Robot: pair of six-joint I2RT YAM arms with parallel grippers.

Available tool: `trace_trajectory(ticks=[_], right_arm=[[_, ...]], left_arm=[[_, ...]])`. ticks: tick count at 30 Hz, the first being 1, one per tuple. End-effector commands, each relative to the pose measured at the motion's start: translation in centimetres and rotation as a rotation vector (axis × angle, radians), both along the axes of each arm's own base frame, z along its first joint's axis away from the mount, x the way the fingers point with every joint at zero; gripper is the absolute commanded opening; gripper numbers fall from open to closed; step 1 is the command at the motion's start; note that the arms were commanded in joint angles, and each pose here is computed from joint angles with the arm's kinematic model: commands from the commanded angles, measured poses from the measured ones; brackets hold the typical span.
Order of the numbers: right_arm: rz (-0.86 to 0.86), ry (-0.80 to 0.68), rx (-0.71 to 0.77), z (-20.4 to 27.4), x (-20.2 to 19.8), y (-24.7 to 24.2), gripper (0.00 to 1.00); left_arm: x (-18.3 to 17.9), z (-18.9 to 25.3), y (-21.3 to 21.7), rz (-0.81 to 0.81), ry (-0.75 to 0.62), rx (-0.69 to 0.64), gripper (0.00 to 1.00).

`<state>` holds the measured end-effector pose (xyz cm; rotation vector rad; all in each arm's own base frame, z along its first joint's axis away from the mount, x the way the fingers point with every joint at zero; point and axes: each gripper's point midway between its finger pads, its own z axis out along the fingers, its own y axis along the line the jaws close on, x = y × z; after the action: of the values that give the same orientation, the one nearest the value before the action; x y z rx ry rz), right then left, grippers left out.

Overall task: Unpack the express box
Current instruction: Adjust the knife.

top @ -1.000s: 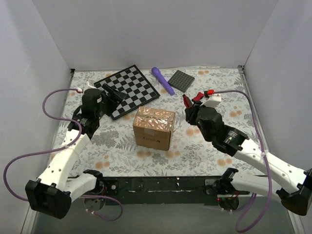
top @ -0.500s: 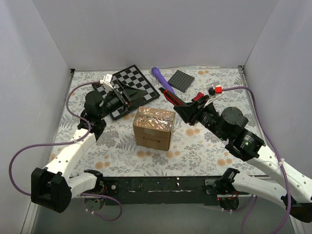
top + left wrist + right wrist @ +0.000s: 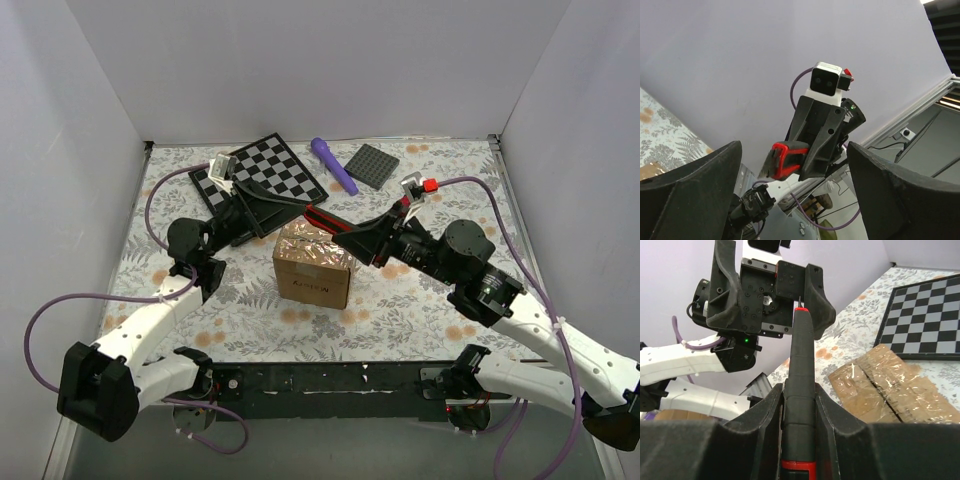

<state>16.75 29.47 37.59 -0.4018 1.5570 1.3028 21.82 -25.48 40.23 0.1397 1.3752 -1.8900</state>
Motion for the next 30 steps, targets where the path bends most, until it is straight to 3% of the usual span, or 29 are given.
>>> trace_trajectory(ticks=[1,5,11,15,17,21,30], right_arm=[[0.082,-0.036,0.112,3.0,-1.4,0.5,0.01],[0.082,-0.029,0.115,2.8,-1.3,0.7,0.01],[0.089,-0.029,0.120,3.0,-1.2,0.8,0.01],[0.085,-0.029,0.123,3.0,-1.2,0.8,0.01],[0.079,-0.023,0.120,2.9,-1.2,0.7,0.01],[0.064,-0.010,0.128,3.0,-1.0,0.5,0.20],[0.037,-0.005,0.181,4.0,-0.7,0.1,0.39]], left_arm=[[-1.1,1.2,-0.3,-0.038,-0.052,-0.040,0.83],[-1.1,0.9,-0.9,-0.059,-0.054,-0.033,0.55],[-1.7,1.0,-1.7,-0.072,-0.071,-0.021,0.33],[-1.9,0.7,-1.8,-0.081,-0.073,-0.015,0.00],[-1.9,0.6,-1.8,-0.080,-0.069,-0.010,0.00],[-1.9,0.3,-1.8,-0.074,-0.062,-0.003,0.00],[-1.8,-0.2,-1.8,-0.065,-0.047,0.002,0.00]])
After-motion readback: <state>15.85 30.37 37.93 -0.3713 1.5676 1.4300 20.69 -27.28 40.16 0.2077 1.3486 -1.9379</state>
